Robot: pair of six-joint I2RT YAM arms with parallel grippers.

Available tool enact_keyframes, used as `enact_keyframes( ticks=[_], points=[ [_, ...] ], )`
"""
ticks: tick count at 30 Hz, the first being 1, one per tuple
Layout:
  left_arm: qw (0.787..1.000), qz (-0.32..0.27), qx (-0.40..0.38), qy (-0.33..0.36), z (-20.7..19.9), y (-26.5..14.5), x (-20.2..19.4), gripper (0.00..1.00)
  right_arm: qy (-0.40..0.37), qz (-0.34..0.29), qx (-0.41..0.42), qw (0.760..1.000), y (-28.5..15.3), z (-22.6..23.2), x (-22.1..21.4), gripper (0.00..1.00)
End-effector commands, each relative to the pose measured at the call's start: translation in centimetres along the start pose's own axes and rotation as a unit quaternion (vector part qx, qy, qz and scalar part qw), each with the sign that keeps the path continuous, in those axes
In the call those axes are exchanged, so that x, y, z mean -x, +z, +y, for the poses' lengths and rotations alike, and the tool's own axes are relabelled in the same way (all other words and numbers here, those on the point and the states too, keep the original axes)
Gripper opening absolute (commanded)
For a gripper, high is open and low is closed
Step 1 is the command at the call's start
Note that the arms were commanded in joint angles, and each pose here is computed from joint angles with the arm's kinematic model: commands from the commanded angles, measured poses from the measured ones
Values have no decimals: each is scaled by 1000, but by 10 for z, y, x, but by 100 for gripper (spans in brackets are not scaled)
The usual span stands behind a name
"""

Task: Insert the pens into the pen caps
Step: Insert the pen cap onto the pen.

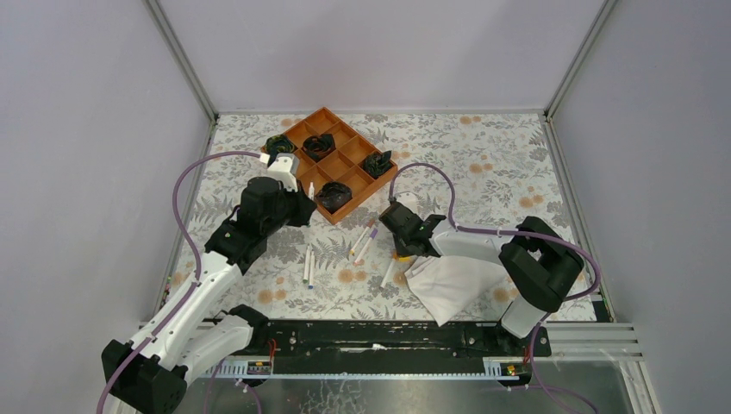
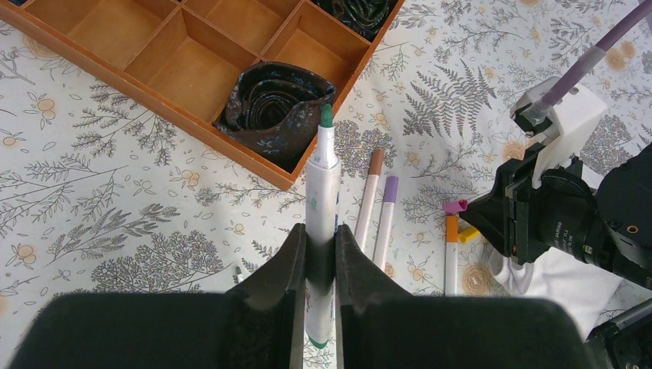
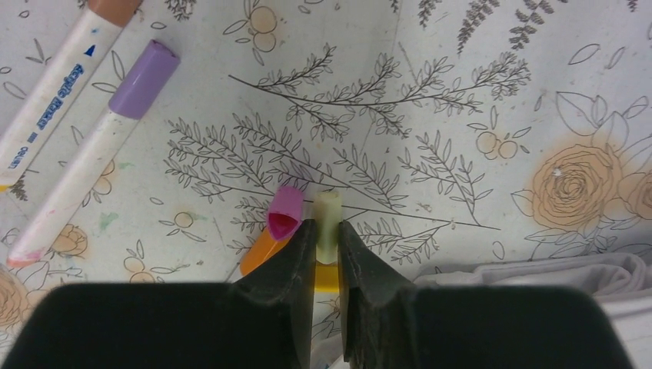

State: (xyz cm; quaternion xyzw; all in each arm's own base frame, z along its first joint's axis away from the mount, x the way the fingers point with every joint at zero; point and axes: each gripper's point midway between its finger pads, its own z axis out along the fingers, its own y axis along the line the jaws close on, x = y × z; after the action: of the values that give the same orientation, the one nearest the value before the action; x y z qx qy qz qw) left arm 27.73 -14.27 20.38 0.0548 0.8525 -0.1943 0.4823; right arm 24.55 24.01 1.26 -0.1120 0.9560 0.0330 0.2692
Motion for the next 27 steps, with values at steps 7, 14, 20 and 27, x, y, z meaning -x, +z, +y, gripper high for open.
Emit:
enact_keyframes(
  ticks=[7, 14, 20, 27],
  points=[
    [1000, -26, -3, 3, -1, -2, 13, 0, 8, 0, -65, 998, 6, -29, 0, 19],
    [1000, -27, -1, 3, 0, -3, 14, 0, 13, 17, -48, 999, 12, -24, -3, 24],
    [1000, -27, -2, 3, 0, -3, 14, 0, 13, 29, -46, 998, 17, -23, -6, 28],
    [1000, -28, -7, 1, -2, -4, 13, 0, 20, 29, -40, 999, 10, -27, -2, 11]
  ],
)
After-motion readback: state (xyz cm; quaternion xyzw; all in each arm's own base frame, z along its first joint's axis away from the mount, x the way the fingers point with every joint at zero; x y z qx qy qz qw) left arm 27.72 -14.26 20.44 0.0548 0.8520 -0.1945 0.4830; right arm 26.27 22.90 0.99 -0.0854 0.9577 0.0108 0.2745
